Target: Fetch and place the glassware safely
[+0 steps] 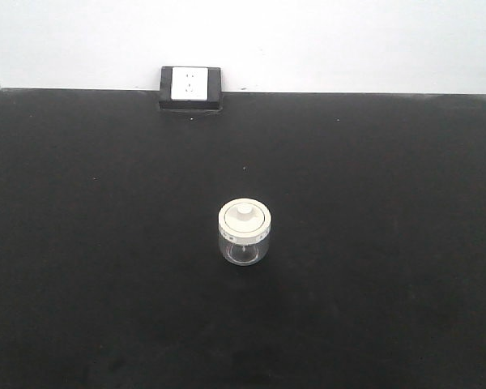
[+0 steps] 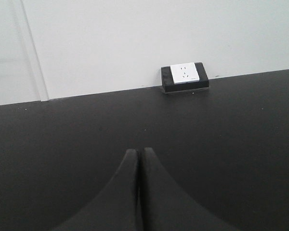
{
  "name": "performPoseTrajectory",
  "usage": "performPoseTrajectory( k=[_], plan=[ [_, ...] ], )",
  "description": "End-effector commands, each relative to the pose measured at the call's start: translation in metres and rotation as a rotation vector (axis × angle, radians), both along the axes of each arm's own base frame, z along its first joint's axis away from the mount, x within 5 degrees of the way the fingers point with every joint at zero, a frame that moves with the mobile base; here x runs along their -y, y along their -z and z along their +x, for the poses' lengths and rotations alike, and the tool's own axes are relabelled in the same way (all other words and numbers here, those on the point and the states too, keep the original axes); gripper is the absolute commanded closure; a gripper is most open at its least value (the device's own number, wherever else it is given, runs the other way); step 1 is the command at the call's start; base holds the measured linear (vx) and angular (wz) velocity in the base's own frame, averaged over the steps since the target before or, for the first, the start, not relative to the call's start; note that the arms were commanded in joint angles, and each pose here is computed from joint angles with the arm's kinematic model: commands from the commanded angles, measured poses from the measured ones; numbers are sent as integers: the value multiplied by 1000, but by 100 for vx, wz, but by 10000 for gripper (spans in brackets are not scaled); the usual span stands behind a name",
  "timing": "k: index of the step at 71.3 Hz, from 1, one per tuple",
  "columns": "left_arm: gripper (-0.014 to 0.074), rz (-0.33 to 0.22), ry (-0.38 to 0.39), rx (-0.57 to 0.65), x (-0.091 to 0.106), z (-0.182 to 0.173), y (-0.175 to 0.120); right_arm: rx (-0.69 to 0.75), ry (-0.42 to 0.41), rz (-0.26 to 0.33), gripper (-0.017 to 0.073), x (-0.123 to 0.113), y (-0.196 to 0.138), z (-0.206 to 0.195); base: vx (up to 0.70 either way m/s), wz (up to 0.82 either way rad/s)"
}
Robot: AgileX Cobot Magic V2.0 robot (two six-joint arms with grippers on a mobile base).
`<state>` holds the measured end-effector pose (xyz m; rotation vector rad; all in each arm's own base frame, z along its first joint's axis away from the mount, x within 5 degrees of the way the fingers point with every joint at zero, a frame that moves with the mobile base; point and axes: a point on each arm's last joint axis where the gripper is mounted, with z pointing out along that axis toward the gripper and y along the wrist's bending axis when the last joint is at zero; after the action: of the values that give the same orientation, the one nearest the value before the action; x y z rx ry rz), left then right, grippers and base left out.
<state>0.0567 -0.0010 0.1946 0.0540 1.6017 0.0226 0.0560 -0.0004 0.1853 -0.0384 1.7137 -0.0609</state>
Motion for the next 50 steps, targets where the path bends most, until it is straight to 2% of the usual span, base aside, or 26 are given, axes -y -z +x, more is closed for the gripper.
performPoseTrajectory(
  k=[1,50],
  plan=[
    [601,-19,6,66,0,0,1,62,10,-15,562,1,-1,0,0,0],
    [601,-19,6,66,0,0,1,63,10,-15,562,1,-1,0,0,0]
  ],
)
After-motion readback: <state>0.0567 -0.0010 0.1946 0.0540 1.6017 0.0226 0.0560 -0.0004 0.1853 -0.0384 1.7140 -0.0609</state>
